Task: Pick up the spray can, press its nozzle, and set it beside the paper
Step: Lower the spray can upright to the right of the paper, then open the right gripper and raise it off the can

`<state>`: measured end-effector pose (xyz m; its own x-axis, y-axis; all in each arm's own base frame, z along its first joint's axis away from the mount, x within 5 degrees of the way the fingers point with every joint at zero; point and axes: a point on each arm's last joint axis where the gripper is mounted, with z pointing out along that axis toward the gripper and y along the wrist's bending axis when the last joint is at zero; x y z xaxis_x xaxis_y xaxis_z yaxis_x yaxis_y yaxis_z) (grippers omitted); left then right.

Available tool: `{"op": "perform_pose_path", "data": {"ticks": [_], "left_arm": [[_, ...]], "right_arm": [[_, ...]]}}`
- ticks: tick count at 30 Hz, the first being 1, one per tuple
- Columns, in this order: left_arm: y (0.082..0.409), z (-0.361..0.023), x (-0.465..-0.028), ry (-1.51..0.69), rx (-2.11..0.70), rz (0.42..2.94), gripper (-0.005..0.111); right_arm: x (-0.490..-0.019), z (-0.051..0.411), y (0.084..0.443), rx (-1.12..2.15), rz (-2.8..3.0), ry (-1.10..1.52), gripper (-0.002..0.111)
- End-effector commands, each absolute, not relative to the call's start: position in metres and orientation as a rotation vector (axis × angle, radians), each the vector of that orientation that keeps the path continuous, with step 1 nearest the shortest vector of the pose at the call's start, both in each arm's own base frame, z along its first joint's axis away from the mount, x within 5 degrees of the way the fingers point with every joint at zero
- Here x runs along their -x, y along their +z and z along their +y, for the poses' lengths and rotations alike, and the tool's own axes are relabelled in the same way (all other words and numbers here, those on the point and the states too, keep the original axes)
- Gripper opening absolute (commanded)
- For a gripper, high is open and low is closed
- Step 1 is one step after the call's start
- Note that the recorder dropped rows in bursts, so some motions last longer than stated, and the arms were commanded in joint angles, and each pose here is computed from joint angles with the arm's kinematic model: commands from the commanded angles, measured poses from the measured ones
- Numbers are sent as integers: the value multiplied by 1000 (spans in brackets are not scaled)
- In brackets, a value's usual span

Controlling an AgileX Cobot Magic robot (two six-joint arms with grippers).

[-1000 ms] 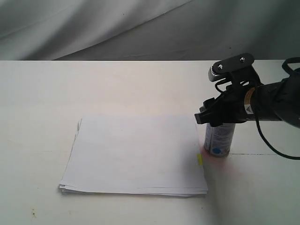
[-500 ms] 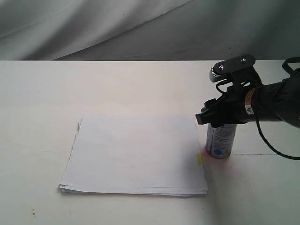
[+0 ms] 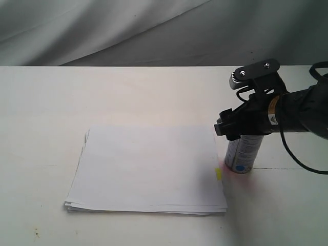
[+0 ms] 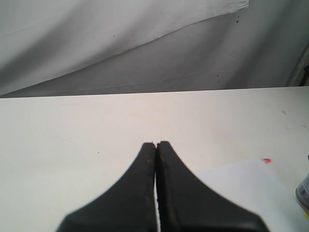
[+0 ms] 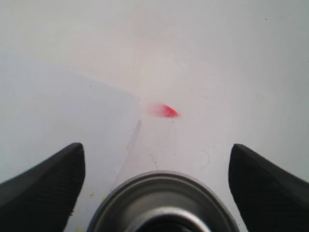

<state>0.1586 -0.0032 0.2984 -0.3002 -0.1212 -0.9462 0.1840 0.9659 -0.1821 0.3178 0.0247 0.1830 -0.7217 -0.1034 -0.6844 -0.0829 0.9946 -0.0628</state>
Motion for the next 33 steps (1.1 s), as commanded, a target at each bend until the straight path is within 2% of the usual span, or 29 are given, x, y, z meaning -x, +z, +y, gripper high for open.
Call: {"op": "perform_pose_path", "data": {"ticks": [1,7,13,17,20,25,29,33], "left_arm": [[297,-4,-157,-306,-47,1855,0],[297,-4,-157,-306,-47,1855,0],[297,-9,-156,-375,-83,1859,0],[300,-17,-156,-438,-92,1833,0],[301,-34,-154,-482,-240,1816,0],[299,-70,-144,-580,-518,1780,0],[305,-78,-138,-523,-583,1704,0],[315,-75,-136,-529,-493,1632,0]], "right_arm": [[-316,23,185,117,2387,-49,85],[-310,20,198,100,2376,-78,85],[-284,14,259,60,2217,-110,85],[-245,7,314,11,2048,-126,85],[-209,0,345,-52,1963,-149,84],[-141,-9,373,-187,1897,-84,78],[-93,-8,377,-190,1915,0,61],[-58,-3,371,-160,1974,91,26]]}}
